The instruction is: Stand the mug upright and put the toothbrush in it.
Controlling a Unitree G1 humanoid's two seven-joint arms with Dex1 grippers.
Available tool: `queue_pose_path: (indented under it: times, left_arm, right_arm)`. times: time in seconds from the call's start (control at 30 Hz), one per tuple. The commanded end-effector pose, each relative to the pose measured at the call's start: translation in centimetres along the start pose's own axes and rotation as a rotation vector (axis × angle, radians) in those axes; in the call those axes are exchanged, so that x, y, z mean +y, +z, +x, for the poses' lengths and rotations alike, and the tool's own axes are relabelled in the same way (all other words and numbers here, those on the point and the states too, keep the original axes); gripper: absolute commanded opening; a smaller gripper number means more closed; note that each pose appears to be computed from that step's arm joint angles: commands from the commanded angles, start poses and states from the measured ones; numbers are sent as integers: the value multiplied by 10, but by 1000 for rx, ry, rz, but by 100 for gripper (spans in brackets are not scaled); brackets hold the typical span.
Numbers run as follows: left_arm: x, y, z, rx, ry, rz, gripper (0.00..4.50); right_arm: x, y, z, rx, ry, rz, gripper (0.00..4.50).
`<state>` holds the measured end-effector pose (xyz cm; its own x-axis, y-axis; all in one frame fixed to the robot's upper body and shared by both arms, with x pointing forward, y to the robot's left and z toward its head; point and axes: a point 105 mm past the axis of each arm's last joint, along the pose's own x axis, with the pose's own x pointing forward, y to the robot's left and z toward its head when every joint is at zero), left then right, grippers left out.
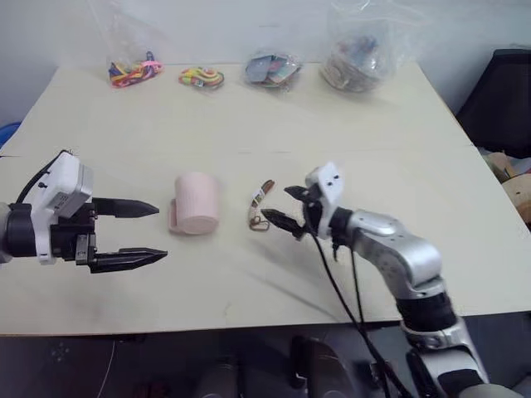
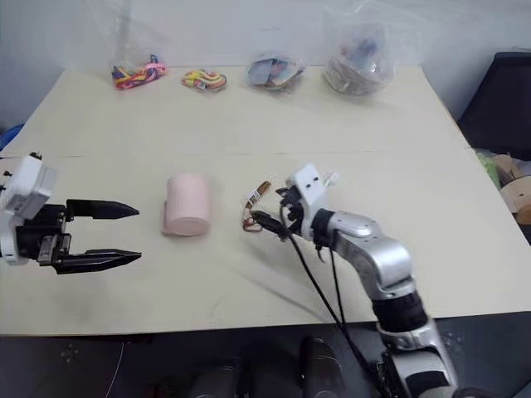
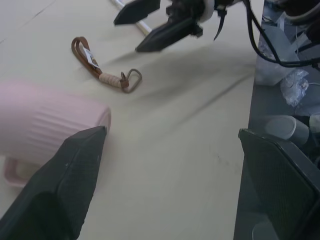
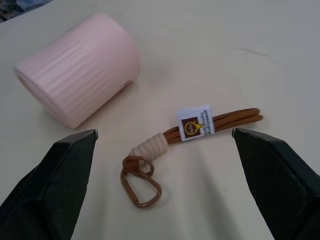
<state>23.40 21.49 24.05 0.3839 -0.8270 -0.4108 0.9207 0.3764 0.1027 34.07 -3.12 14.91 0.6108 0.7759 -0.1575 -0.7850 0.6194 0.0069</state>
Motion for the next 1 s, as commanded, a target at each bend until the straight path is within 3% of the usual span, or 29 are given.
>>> queue_pose_path:
  times: [0.03,0.37,0.47,0.83,0.9,1.0]
  left_arm:
    - [5,11,-4,-11,20,41,448]
    - [6,14,2,-27,25,58,448]
    - [9,14,4,-35,33,62,450]
    - [10,16,10,-62,17,73,450]
    - [9,20,14,-89,3,74,450]
    - [6,28,28,-140,-39,76,450]
  right_arm:
    - [4,-15,17,35,-10,-20,450]
    - [21,-24,51,49,37,21,450]
    - [17,-29,56,64,22,0,390]
    - [2,-18,44,17,-15,-27,18]
    - [-3,-2,35,-33,-33,-24,7]
    - [-37,37,0,-146,-174,-1,7]
